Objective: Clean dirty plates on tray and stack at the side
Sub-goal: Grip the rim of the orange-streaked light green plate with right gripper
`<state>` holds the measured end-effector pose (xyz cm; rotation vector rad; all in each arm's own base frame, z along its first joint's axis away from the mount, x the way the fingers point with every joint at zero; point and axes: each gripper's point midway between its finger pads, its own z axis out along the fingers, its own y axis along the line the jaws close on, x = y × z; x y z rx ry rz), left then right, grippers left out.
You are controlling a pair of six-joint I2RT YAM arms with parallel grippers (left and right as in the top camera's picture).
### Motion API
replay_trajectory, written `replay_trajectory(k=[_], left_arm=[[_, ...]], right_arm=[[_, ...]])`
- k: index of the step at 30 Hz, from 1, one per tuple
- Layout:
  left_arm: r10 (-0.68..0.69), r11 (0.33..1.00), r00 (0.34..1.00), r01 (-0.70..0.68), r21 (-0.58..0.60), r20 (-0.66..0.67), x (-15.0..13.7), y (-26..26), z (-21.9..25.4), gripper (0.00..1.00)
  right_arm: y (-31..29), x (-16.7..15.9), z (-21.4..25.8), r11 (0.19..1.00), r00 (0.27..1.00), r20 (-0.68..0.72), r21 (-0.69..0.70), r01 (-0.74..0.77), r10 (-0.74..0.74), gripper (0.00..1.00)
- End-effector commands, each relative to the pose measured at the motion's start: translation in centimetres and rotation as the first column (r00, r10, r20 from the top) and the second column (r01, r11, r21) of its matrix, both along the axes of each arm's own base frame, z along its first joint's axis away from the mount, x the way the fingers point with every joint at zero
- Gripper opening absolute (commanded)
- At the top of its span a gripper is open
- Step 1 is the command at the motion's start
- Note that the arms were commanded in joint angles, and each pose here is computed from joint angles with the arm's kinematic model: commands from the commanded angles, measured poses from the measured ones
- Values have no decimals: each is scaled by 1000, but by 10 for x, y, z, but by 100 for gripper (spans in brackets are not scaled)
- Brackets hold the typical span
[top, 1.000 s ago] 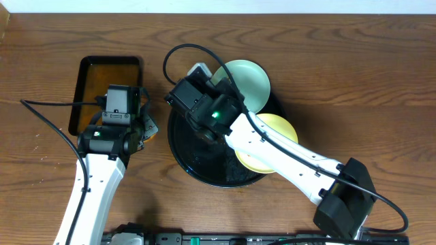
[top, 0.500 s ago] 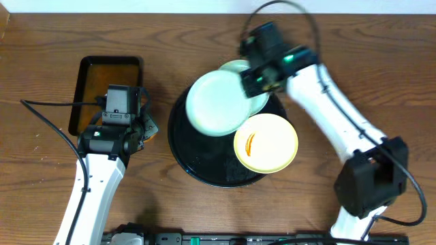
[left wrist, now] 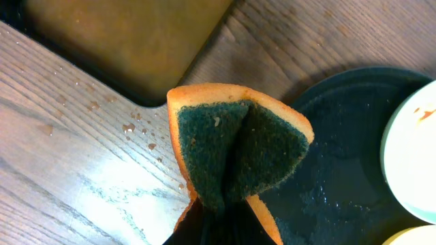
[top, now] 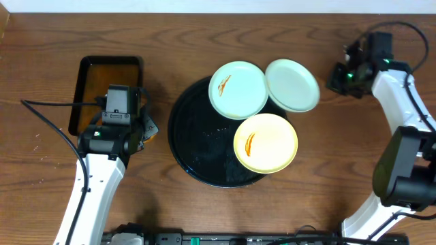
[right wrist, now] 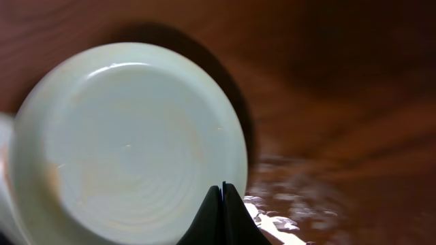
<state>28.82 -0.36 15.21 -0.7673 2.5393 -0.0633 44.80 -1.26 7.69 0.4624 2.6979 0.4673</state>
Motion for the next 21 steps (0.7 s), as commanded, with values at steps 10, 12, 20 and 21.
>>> replay_trajectory(k=[10, 12, 20, 21], left_arm=[[17, 1000, 1000, -17, -5, 4, 0, 2, 2, 8], [16, 1000, 1000, -16, -5, 6, 0, 2, 2, 8], [17, 1000, 1000, -17, -5, -2, -1, 2, -3, 8], [17, 1000, 1000, -17, -5, -3, -2, 2, -3, 8]], right_arm=[[7, -11, -4, 987, 1000, 1, 161, 19, -19, 9], [44, -12, 4, 970, 996, 31, 225, -93, 89, 17], [153, -19, 0, 952, 959, 47, 116, -283, 279, 61], [159, -18, -4, 964, 966, 40, 52, -259, 257, 63]])
